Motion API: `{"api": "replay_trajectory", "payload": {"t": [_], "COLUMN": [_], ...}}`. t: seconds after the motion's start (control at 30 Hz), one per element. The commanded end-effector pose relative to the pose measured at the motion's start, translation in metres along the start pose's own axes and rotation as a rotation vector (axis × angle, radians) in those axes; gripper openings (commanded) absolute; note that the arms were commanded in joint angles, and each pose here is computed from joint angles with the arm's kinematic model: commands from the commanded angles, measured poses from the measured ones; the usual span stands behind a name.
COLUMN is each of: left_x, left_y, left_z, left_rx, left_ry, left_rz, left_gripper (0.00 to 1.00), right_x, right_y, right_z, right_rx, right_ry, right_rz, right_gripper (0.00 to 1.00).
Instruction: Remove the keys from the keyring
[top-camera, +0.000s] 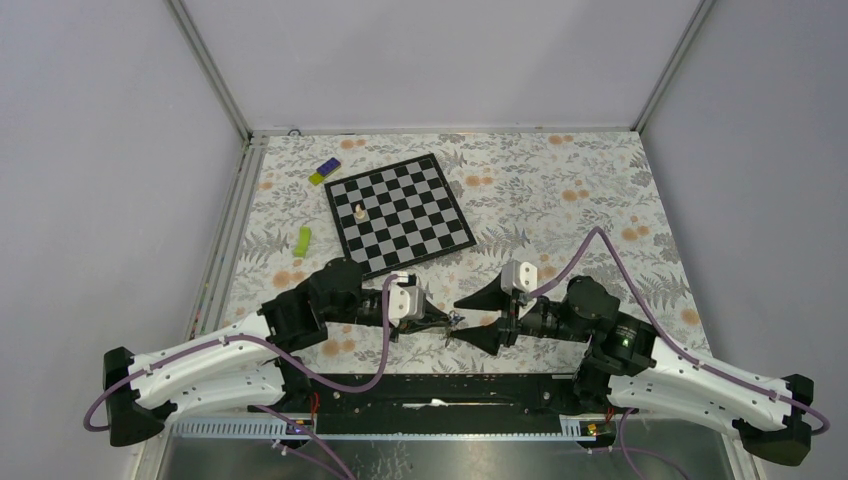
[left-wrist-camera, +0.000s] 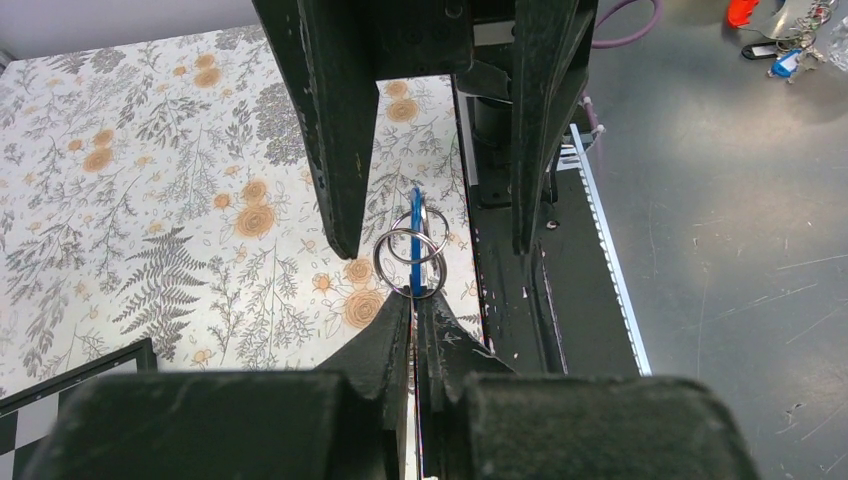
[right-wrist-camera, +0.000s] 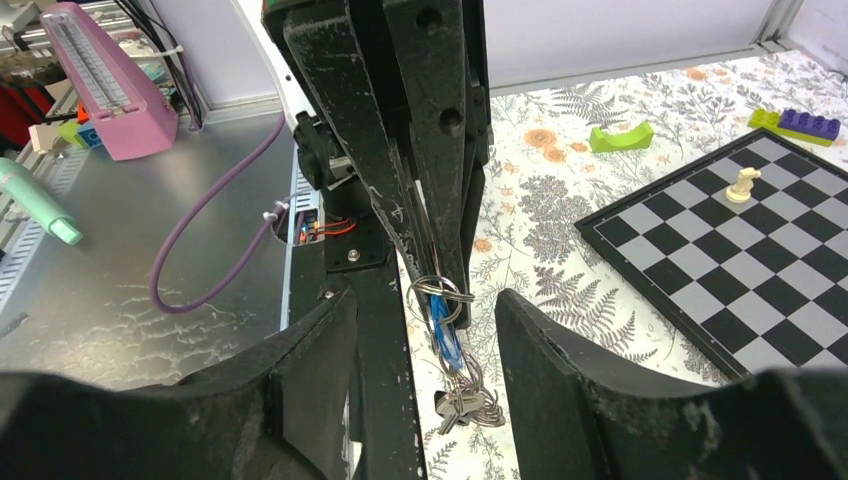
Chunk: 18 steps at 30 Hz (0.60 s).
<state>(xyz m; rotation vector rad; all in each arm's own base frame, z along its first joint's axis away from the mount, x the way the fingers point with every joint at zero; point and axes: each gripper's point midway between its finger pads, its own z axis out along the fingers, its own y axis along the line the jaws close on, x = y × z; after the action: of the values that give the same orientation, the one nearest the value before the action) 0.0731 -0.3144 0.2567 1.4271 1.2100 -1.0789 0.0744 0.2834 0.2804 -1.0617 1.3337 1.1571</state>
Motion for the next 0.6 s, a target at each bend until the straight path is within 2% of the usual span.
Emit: {"api": "replay_trajectory", "payload": {"t": [0.0, 0.2, 0.27, 0.37, 0.4, 0.43, 0.5, 0.57], "left_x": [-0.031, -0.030, -0.029, -0.029, -0.029, -0.029, -0.029, -0.030], "left_y": [0.008, 0.008, 0.008, 0.008, 0.008, 0.008, 0.008, 0.008], "left_z": [-0.004, -0.005, -0.005, -0.005, -0.005, -0.005, -0.005, -0.006], "left_rx": [-0.035, -0.039, -0.039, -0.040, -0.039, -0.040, -0.041, -0.043], "left_ry": [-0.073, -0.073, -0.071, -0.071, -0.070, -0.071, -0.071, -0.073], "left_rz": [0.058, 0.060, 0.059, 0.058, 0.059, 0.059, 0.060, 0.063], "left_gripper": [0.00, 0.00, 0.00, 0.00, 0.00, 0.00, 0.00, 0.00], "right_x": [-0.001, 0.007, 0.007, 0.007, 0.009, 0.009, 0.011, 0.011], "right_y": [-0.004, -0.010, -0.011, -0.010, -0.010, -0.011, -0.011, -0.012], "right_z": [0.001, 0.001, 0.002, 0.003, 0.003, 0.003, 0.003, 0.003], "right_rx": [0.018, 0.051, 0.054, 0.049, 0.050, 0.051, 0.055, 0.058], "right_ry": [-0.012, 0.007, 0.003, 0.000, 0.004, 0.006, 0.012, 0.013], "right_rz": [-0.006, -0.008, -0.006, -0.001, 0.001, 0.002, 0.004, 0.006], "right_gripper": [0.60, 0.60, 0.55, 0.39, 0.37, 0.37, 0.44, 0.45]}}
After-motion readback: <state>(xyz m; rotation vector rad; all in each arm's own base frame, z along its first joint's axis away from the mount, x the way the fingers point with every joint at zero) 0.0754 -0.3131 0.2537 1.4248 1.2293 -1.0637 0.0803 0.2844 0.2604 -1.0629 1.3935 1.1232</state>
